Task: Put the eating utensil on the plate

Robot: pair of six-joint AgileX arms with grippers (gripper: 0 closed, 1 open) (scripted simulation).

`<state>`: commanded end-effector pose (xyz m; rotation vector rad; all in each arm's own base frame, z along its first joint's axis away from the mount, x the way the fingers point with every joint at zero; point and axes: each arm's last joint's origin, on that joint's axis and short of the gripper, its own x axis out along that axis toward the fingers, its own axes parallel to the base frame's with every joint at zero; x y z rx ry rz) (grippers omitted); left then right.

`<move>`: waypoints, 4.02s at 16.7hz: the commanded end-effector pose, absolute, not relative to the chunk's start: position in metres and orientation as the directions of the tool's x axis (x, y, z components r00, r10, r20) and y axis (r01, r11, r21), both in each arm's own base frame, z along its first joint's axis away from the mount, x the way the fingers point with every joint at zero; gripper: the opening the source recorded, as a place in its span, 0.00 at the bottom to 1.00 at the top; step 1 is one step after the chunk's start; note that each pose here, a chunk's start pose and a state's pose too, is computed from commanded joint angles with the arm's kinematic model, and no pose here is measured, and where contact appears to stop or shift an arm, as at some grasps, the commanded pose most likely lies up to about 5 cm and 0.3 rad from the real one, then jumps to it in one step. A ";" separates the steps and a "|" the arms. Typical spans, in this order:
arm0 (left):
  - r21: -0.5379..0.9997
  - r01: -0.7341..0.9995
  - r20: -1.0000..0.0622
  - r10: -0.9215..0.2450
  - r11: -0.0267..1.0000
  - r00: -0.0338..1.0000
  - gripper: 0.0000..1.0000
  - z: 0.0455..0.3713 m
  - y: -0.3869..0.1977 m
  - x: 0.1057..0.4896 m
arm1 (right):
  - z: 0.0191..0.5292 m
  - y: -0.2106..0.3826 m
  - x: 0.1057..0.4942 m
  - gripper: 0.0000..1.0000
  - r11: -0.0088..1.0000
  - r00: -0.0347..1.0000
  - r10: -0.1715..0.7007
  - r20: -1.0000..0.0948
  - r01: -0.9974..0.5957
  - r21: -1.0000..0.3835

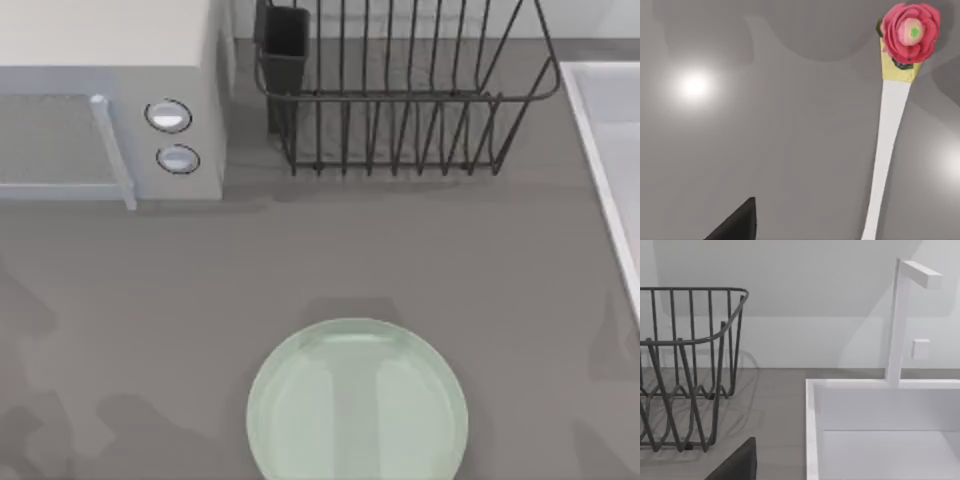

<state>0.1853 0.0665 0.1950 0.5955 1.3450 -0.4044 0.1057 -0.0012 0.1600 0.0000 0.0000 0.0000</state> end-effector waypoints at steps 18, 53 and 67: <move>0.007 0.688 -1.000 -0.001 0.726 0.011 1.00 0.131 0.089 0.210 | 0.160 -0.001 0.106 1.00 1.000 1.000 0.000 0.000 0.000 0.000; 0.006 0.674 -1.000 -0.011 0.738 0.021 0.00 0.130 0.089 0.210 | 0.160 -0.001 0.106 1.00 1.000 1.000 0.000 0.000 0.000 0.000; -0.003 0.674 -1.000 -0.015 0.739 0.011 0.00 0.212 0.087 0.205 | 0.160 -0.001 0.106 1.00 1.000 1.000 0.000 0.000 0.000 0.000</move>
